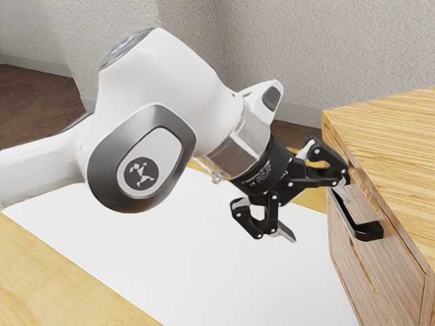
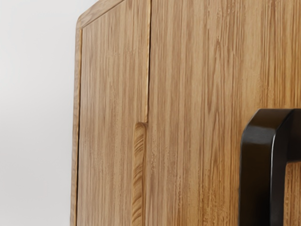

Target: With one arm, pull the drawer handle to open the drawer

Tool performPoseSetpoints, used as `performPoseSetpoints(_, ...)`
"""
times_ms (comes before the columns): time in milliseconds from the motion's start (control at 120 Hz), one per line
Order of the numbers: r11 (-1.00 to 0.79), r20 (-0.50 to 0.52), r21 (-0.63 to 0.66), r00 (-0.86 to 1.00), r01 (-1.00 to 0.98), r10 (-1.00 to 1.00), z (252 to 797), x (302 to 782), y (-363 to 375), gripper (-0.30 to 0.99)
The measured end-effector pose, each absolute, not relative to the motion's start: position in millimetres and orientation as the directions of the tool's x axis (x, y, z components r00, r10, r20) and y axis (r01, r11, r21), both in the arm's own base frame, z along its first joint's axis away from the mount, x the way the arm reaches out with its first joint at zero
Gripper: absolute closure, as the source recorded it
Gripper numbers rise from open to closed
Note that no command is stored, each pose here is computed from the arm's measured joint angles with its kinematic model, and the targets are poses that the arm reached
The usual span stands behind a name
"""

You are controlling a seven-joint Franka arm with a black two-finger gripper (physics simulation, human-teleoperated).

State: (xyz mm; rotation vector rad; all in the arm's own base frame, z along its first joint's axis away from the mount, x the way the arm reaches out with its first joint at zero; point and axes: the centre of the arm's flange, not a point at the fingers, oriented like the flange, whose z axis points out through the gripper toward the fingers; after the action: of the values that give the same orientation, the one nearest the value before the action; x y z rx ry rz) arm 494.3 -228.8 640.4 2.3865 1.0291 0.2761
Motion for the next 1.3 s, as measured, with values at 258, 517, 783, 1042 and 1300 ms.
performPoseSetpoints(258,-0.572,-0.013,0.547,0.689,0.611,0.724,646,486,-224,0.00)
performPoseSetpoints(517,-0.571,-0.012,0.549,0.689,0.610,0.724,648,474,-219,0.00)
performPoseSetpoints(783,-0.569,-0.014,0.548,0.687,0.613,0.726,646,466,-215,0.00)
performPoseSetpoints(1042,-0.573,-0.006,0.558,0.694,0.600,0.720,653,471,-222,0.00)
performPoseSetpoints(1300,-0.576,-0.017,0.536,0.690,0.617,0.724,637,473,-221,0.00)
